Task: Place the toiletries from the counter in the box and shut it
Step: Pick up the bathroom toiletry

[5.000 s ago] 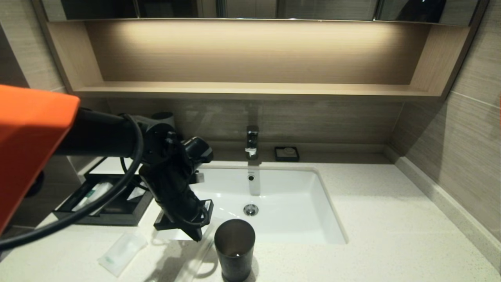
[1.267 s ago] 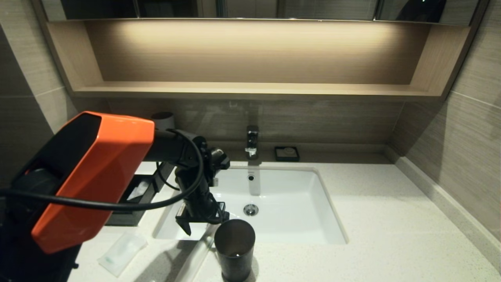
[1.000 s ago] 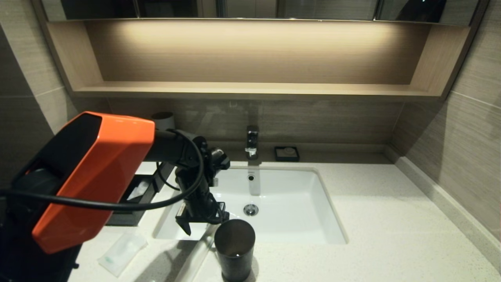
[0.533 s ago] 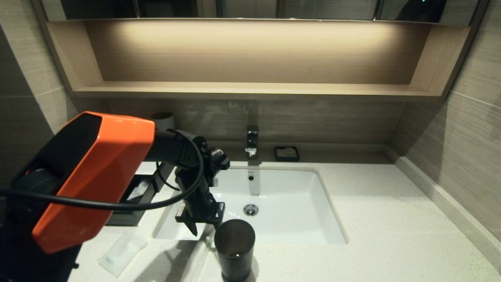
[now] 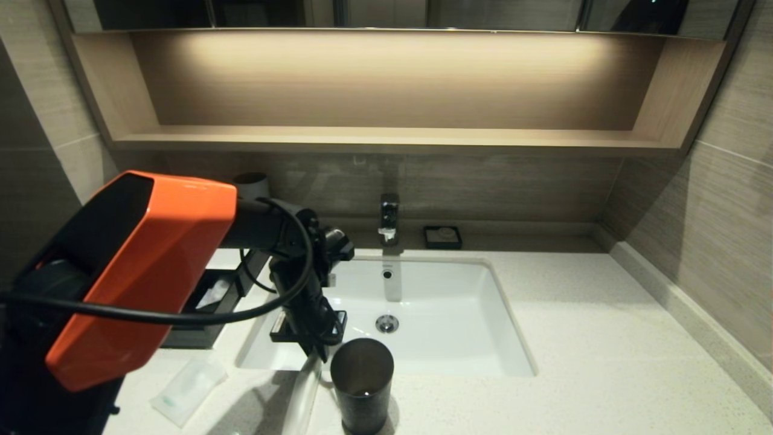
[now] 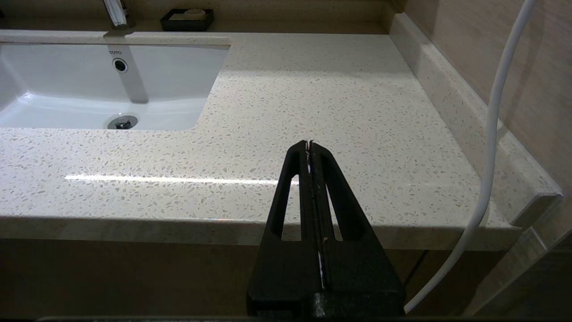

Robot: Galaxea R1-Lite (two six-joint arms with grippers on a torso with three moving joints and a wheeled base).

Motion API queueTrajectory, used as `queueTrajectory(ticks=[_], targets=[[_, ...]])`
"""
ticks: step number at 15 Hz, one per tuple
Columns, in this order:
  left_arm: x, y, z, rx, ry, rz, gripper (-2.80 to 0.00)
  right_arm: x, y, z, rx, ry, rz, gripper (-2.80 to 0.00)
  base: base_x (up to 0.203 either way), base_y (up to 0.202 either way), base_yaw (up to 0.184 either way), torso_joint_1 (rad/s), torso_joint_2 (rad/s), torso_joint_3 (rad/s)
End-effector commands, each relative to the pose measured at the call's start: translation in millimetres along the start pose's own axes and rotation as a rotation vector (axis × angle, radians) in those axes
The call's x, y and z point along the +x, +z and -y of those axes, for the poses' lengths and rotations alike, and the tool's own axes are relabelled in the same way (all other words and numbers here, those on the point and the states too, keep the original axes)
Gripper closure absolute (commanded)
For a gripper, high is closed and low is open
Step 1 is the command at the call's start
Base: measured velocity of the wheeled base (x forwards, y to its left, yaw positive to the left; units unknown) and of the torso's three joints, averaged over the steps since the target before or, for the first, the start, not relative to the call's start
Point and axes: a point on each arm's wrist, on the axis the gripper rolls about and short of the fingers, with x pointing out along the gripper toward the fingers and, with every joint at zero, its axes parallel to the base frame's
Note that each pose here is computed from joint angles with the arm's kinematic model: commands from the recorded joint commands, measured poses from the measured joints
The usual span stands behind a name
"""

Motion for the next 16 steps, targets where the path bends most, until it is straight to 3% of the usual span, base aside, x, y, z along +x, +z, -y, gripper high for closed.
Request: queueTrajectory(ticks=[1,13,16], targets=[[-7.4,-1.4,-0.5,-0.003,-0.005,0.012,0.0,0.1,-0.4,0.0,0.0,0.001,-0.001,0.0,0.0,0.0,0.0,0.0,0.0,0.0],[-95.9,-18.0,-24.1,-0.058,0.083,0.196,0.0,0.1,-0.4,0.0,0.0,0.001,-0.001,0.0,0.0,0.0,0.0,0.0,0.0,0.0],[-110.3,-17.5,-45.0,-0.113,0.138,0.245,0.0,0.1,-0.4,0.0,0.0,0.001,-0.001,0.0,0.0,0.0,0.0,0.0,0.0,0.0]])
